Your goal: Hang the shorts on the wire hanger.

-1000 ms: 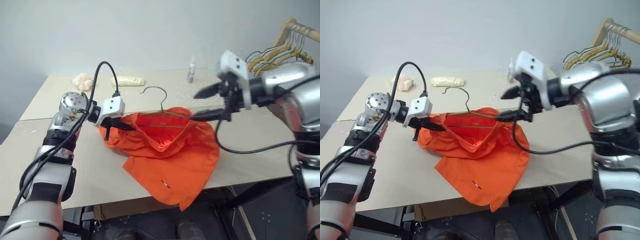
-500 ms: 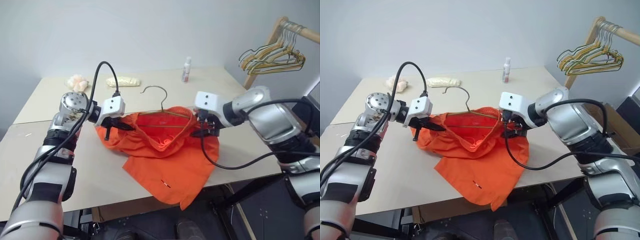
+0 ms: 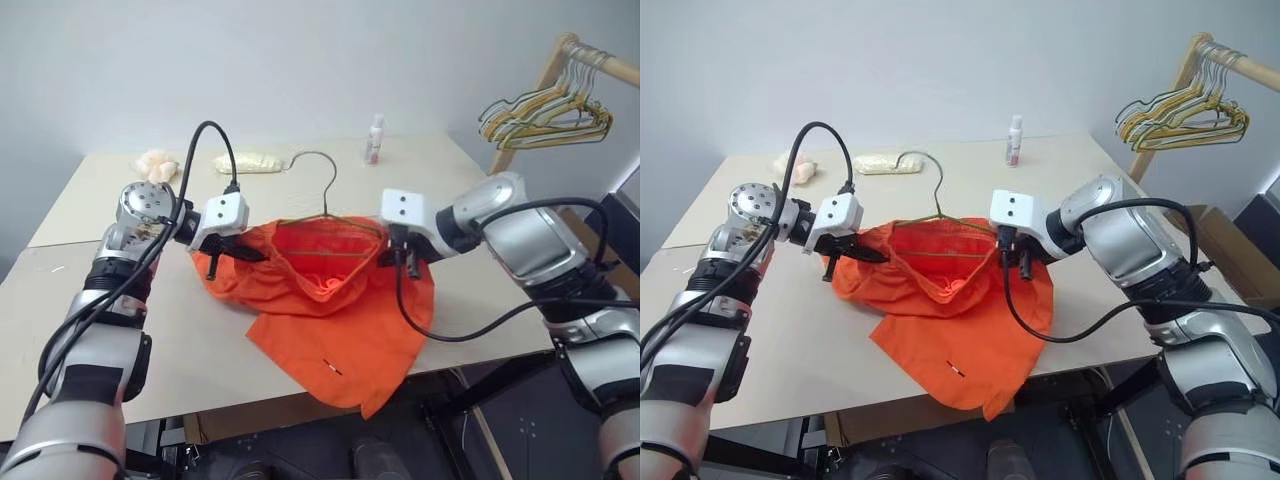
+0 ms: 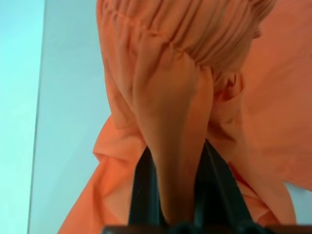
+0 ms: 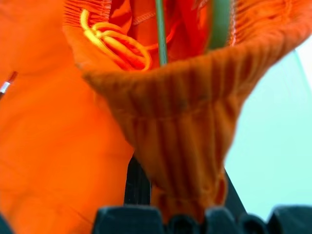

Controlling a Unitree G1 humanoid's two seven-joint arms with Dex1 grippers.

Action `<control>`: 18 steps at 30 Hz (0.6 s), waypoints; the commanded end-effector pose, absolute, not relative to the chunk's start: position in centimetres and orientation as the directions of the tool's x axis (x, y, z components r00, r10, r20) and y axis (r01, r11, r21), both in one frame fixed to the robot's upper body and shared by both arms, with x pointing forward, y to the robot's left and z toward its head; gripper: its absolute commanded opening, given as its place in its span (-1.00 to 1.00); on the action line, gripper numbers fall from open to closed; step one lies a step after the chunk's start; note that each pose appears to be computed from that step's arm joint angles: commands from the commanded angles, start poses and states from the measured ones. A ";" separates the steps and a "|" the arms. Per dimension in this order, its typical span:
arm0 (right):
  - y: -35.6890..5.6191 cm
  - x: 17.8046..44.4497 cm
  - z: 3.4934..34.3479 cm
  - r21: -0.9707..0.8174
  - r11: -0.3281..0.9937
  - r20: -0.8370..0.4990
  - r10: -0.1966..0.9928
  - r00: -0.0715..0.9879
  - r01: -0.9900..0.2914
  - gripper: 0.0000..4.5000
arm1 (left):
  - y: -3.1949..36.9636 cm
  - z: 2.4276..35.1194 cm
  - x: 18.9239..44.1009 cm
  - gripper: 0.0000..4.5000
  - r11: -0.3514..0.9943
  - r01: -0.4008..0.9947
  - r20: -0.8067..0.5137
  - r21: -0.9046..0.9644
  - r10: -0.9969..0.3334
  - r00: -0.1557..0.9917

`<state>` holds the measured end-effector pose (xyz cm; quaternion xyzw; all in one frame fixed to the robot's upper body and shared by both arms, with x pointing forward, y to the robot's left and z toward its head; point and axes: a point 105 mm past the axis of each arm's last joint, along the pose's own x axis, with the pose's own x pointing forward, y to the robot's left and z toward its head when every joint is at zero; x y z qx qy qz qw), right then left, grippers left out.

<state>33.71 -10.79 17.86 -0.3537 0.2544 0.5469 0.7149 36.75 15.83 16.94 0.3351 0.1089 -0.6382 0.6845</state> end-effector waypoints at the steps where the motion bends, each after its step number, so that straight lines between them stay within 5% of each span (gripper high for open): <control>1: -11.4 32.7 18.9 -0.153 0.210 -0.706 0.661 0.256 -0.966 -1.00 | 14.8 20.9 36.8 -0.38 -0.036 0.923 -0.469 0.384 -0.869 0.161; 6: -13.7 30.6 16.9 0.049 0.377 -0.679 0.692 0.246 -0.925 -1.00 | 14.6 24.3 36.7 0.31 0.070 0.930 -0.273 0.361 -0.946 0.177; 9: -16.8 28.7 14.9 0.159 0.564 -0.676 0.661 0.327 -0.810 -1.00 | 14.9 26.5 36.5 0.61 0.183 0.921 -0.112 0.345 -0.966 0.234; 18: -23.8 23.8 14.5 0.222 0.858 -0.633 0.488 0.601 -0.463 -1.00 | 12.4 28.8 32.9 0.61 0.270 0.930 0.168 0.249 -0.958 0.233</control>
